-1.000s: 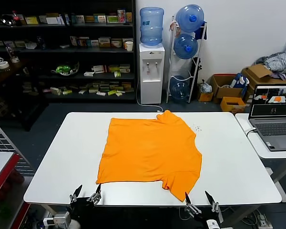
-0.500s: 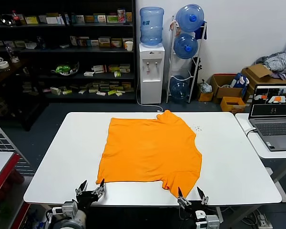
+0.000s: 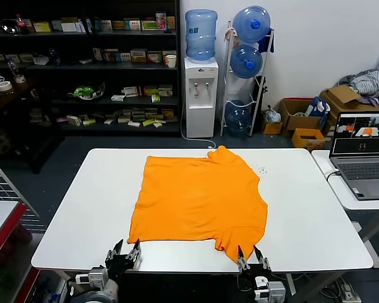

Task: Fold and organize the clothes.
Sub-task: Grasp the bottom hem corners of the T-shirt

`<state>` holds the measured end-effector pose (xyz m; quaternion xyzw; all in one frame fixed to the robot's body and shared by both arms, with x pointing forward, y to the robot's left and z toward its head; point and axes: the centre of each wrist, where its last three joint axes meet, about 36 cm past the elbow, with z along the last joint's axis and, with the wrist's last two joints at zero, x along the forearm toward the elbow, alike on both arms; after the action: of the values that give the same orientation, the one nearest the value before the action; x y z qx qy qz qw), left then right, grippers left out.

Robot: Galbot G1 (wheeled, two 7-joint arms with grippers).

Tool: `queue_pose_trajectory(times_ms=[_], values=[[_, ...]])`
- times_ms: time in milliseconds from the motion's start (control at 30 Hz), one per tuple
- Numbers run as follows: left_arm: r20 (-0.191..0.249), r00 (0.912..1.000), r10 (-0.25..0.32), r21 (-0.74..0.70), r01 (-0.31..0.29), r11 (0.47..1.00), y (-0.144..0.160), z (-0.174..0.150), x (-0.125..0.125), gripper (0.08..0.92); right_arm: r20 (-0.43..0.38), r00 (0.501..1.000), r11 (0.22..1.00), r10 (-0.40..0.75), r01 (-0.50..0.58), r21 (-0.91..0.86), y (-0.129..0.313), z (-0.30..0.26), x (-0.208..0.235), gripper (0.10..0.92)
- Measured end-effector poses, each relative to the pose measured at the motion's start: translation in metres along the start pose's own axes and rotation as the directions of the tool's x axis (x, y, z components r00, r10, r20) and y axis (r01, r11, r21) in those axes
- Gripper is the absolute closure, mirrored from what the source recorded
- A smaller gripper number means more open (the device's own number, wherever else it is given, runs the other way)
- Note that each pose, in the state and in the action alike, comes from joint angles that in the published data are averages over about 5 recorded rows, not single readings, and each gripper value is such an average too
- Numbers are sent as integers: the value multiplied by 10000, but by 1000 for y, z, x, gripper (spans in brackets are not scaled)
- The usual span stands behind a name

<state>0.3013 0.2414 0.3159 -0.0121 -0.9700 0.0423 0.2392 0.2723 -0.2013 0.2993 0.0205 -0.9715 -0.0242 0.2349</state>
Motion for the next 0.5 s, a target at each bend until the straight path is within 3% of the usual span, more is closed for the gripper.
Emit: queue_pose_trajectory(times_ms=[333,500], values=[[152,9999,24,-95,-22,10000,-2,1,-2,758,14,10000,10000,3,-3,60,0,4,5,876],[172,9998,99,-92,-97,9999,-6,1,2,885,85,10000,10000,-50,50,76,0,5,9,898]])
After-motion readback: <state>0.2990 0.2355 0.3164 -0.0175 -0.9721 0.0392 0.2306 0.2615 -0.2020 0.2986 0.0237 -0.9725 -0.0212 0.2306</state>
